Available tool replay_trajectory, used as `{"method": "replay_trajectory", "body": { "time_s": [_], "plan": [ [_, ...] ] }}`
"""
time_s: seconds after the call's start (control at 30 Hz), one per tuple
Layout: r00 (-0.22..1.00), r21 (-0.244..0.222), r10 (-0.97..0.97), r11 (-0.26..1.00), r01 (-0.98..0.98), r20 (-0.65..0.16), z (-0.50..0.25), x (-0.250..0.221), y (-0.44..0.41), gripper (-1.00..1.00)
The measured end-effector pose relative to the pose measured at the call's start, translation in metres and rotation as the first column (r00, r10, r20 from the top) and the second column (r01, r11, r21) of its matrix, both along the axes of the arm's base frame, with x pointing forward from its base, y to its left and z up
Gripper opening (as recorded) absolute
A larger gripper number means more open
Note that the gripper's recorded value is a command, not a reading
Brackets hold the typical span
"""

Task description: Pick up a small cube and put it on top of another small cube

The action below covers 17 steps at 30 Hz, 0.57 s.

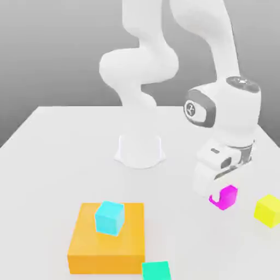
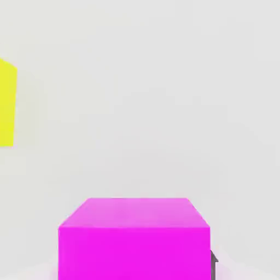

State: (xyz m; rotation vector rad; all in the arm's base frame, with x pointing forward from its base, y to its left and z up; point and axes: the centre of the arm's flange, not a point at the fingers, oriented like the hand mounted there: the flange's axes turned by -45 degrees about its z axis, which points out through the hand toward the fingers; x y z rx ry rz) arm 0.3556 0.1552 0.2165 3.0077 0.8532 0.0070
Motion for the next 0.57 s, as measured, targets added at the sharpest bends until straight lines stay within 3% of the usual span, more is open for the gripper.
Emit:
{"method": "replay_trajectory", "body": {
  "time_s": [0.13,0.3,0.47,0.5,0.57],
  "plan": [
    [0.996,-0.005,-0.088,0.996,0.088,0.001,0.039,0.038,-0.089,-1.0],
    [0.983,0.012,-0.186,0.982,0.186,-0.008,0.08,0.048,-0.203,-1.0],
    [0.979,0.016,-0.202,0.979,0.203,-0.01,0.033,0.046,-0.222,-1.0],
    [0.979,0.015,-0.203,0.979,0.203,-0.01,0.027,0.046,-0.222,1.0],
    [0.979,0.015,-0.203,0.979,0.203,-0.01,0.027,0.046,-0.222,1.0]
  ]
}}
